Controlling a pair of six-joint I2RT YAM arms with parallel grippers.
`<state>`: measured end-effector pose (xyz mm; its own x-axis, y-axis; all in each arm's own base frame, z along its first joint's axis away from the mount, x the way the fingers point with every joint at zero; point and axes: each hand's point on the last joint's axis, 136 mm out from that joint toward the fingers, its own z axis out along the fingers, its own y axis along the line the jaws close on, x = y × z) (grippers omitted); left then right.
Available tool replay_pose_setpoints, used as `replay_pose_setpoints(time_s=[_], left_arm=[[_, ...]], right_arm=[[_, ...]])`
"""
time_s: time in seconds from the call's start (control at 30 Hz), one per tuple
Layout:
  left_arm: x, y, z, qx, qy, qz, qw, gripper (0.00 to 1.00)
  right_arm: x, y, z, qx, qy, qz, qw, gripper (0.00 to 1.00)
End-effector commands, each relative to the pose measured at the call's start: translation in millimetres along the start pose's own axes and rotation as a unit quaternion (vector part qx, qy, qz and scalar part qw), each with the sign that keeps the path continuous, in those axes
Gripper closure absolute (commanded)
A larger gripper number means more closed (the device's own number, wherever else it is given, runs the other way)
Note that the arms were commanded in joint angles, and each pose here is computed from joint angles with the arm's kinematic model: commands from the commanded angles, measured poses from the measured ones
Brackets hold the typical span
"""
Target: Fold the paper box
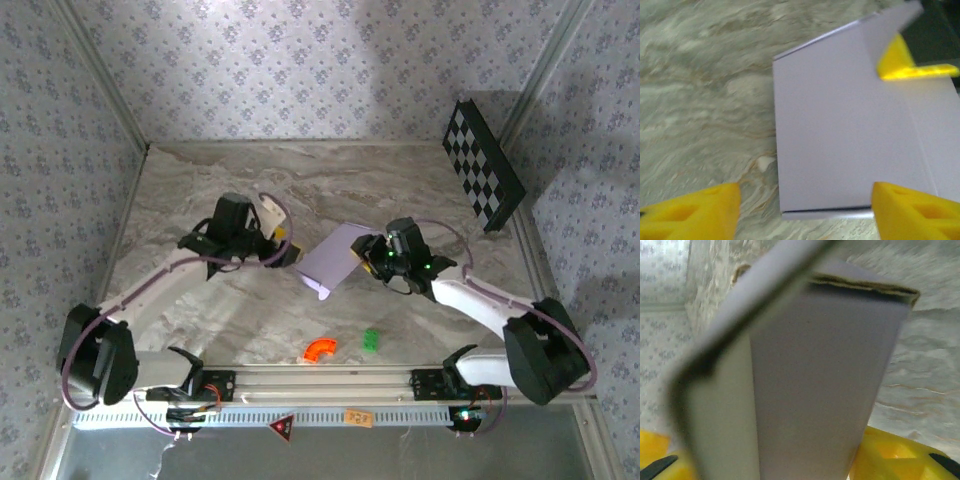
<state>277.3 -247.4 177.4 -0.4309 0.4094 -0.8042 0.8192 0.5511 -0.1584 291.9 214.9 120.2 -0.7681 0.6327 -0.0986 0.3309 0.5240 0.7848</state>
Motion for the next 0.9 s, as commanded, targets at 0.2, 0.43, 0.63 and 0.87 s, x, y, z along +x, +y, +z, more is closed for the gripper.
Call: replay_pose_setpoints(time_s=[0.2, 0.43, 0.63, 0.87], left_arm=[[-19, -84, -5, 0.076, -0.147, 0.254, 0.953, 0.07], [-23, -109, 21, 0.052, -0.160, 0.273, 0.947, 0.07], [-16, -124, 44, 0.072, -0.143, 0.274, 0.948, 0.07], [-11, -114, 68, 0.035, -0.130, 0.269, 0.954, 0.10]], right_arm=[[-26, -18, -43, 0.065, -0.096, 0.112, 0.987, 0.52], [-28, -13, -48, 0.059, -0.106, 0.145, 0.982, 0.52], [-30, -7, -50, 0.060, -0.112, 0.144, 0.981, 0.52], [-31, -5, -49, 0.061, -0.113, 0.145, 0.981, 0.52]])
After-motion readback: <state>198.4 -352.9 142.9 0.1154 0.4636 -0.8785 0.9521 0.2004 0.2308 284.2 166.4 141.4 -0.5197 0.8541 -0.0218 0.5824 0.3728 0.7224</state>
